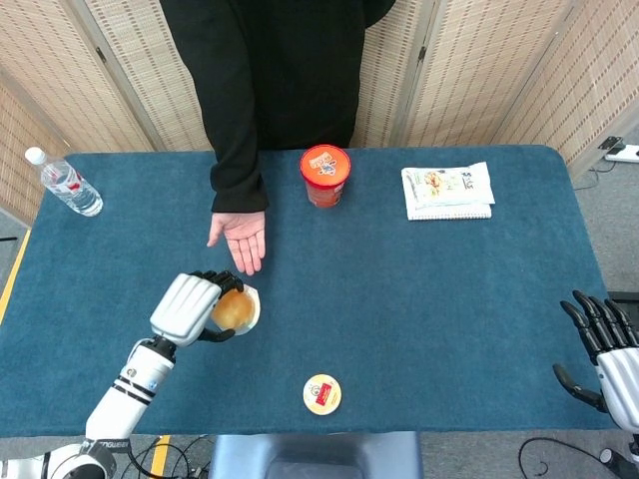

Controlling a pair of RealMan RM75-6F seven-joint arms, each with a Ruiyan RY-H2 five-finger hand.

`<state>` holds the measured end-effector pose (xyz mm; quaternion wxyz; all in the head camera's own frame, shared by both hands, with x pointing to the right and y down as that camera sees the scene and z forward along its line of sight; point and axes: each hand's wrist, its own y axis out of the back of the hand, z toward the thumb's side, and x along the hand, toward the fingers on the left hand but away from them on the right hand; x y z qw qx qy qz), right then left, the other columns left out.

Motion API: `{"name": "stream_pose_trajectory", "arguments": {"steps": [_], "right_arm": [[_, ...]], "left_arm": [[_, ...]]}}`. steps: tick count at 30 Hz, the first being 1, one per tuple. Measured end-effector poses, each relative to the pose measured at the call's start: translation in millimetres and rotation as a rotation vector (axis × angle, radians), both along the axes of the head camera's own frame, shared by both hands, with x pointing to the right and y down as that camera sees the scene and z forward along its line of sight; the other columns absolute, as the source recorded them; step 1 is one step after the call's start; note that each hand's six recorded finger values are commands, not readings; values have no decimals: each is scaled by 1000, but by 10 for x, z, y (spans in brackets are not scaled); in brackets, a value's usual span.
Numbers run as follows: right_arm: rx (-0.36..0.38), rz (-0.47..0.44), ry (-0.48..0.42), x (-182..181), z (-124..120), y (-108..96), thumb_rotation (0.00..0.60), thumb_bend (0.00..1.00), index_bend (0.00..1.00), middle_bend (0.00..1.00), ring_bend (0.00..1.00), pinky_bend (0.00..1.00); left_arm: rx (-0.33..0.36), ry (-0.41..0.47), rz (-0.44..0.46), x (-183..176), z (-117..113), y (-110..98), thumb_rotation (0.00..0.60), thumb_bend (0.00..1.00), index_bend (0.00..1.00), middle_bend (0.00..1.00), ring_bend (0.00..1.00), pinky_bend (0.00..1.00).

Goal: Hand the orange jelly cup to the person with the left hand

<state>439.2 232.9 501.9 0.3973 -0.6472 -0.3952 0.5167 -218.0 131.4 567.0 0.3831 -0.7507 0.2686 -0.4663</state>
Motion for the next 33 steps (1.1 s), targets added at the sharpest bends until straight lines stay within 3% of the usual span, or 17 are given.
{"name": "stream_pose_trajectory", "arguments": {"steps": [7,16,18,19,21,23,28,33], "right_arm": [[9,51,19,65,30,-84,600,228,0,0,0,0],[4,106,52,136,110,-220,600,228,0,0,0,0],[7,113,55,143,114,-246,600,228,0,0,0,0],[9,115,56,144,116,-254,600,228,0,0,0,0],[5,114,58,141,129,-265,600,229,0,0,0,0],[-1,110,60,135,147,-272,600,230,0,0,0,0],[-4,96,53,107,140,-260,600,231,0,0,0,0],[2,83,42,88,110,-222,600,232,0,0,0,0]], "left_arm": [[-8,-24,76,204,130,-561,600,166,412,548,441,549],[65,-132,146,261,378,-1213,600,166,406,547,434,549],[81,-143,156,272,417,-1291,600,165,352,517,402,542],[92,-152,165,274,444,-1329,600,159,277,474,358,506],[100,-172,181,261,490,-1358,600,141,146,399,259,419],[95,-186,190,256,521,-1360,600,129,78,347,191,376],[52,-210,178,259,559,-1280,600,115,25,233,121,342],[39,-208,164,322,454,-1154,600,113,15,185,95,319]]}}
